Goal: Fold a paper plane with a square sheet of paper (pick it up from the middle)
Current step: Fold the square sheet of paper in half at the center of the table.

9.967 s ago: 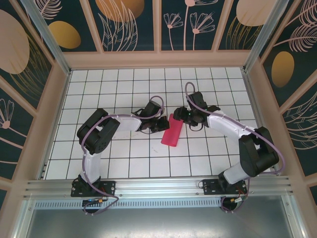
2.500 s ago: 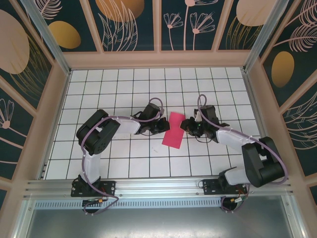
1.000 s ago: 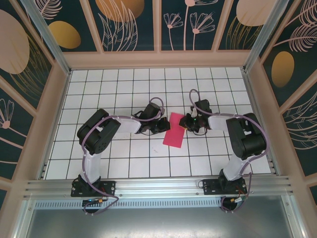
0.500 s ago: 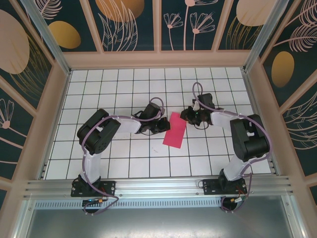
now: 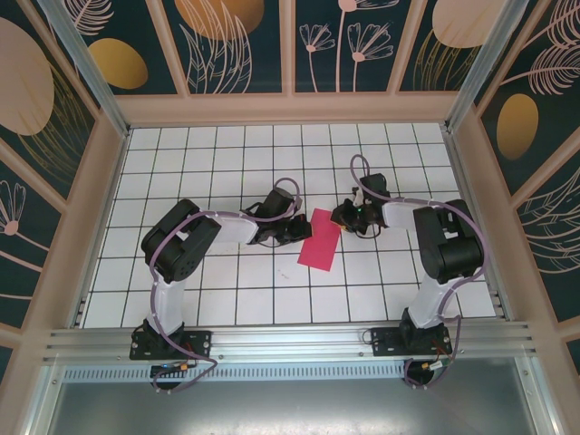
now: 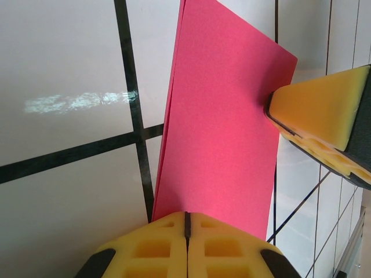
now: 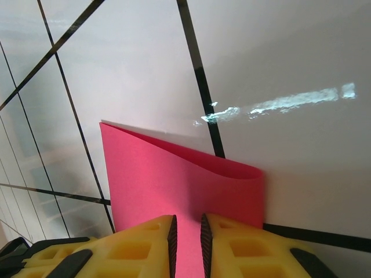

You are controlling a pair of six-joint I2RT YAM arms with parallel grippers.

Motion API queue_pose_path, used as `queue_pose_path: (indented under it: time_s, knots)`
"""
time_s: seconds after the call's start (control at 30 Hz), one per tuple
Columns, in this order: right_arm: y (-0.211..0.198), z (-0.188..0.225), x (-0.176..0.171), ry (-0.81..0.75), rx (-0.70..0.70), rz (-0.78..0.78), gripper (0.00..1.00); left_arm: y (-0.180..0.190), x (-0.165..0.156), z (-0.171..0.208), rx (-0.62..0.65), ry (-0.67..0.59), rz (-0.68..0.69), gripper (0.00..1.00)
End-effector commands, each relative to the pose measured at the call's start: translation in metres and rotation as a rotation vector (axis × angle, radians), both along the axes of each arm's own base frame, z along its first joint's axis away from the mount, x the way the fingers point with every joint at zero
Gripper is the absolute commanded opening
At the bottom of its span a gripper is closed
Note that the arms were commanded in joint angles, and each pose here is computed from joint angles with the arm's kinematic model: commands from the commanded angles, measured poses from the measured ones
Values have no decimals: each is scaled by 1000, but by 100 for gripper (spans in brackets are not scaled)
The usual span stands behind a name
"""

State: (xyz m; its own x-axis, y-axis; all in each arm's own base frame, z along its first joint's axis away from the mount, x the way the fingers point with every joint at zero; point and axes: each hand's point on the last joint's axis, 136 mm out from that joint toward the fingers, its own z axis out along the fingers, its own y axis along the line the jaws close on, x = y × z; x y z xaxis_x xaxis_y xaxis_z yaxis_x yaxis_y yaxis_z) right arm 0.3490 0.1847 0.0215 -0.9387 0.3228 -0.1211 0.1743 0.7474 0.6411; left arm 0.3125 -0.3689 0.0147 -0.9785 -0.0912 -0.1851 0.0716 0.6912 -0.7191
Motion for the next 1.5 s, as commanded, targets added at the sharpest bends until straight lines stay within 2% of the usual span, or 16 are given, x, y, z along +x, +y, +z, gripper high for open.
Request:
queue_pose_path:
  time_s: [0.0,0.13,0.4,0.63,0.7,0.9,1.0,1.47]
  knots:
    - [0,35,12,-81,9,8,24,17,-26,-46,127,95,-24,8]
    - [1,47,22,-113,24,8,24,16,-26,-46,125,96,-24,8]
    - [-4,13,24,-43,7,-10,24,14,-24,-43,116,91,-26,8]
    - [-25,-29,15,54,-119,-51,23,15,-26,-44,120,94,-26,8]
    - [-22,-23,16,45,-103,-45,23,16,-26,-44,120,94,-25,8]
    - [-4,39,34,-91,19,-8,23,16,-25,-42,119,92,-21,8]
    - [-3,45,38,-109,36,-12,24,16,-25,-41,118,89,-21,8]
    - [-23,-32,15,54,-39,-69,23,15,-25,-42,117,91,-21,8]
